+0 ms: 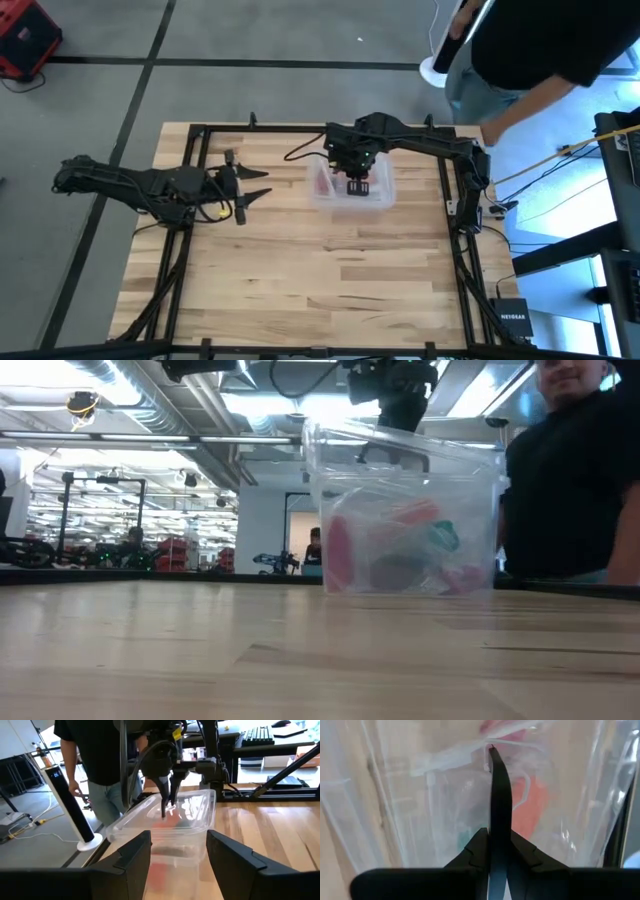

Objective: Roll bandage
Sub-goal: Close the transparent bin

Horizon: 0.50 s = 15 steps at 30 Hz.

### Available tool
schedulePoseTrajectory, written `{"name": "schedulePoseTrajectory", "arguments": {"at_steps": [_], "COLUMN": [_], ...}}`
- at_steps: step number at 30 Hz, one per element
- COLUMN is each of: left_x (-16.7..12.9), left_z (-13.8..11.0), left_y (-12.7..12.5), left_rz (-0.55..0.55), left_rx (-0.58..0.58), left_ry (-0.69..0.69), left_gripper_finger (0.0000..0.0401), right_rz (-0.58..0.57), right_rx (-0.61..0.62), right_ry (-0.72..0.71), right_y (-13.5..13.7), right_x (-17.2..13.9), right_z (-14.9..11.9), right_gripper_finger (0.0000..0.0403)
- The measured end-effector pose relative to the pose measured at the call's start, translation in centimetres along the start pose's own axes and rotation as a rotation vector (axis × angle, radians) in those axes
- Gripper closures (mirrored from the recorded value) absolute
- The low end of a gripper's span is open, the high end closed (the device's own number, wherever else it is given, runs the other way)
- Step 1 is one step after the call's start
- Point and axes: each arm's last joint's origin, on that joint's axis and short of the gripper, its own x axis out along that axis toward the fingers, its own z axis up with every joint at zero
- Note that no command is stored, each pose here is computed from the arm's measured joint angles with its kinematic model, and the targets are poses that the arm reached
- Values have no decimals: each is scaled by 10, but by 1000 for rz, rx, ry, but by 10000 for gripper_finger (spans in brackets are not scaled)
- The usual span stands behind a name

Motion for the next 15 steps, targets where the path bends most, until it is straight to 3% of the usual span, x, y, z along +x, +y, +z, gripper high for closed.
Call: {"name": "schedulePoseTrajectory", "arguments": {"at_steps": [15], "left_x": [9], "left_z": [-7], "left_y": [-5], "left_rz": [-6], "left_rx": [51], "left_ry": [63], "left_gripper_finger": [217], "right_rz": [28], "right_rx": [68], "right_ry": [-8], "right_y": [2], "right_x": [3], "right_z": [3], "right_gripper_finger": [360]}}
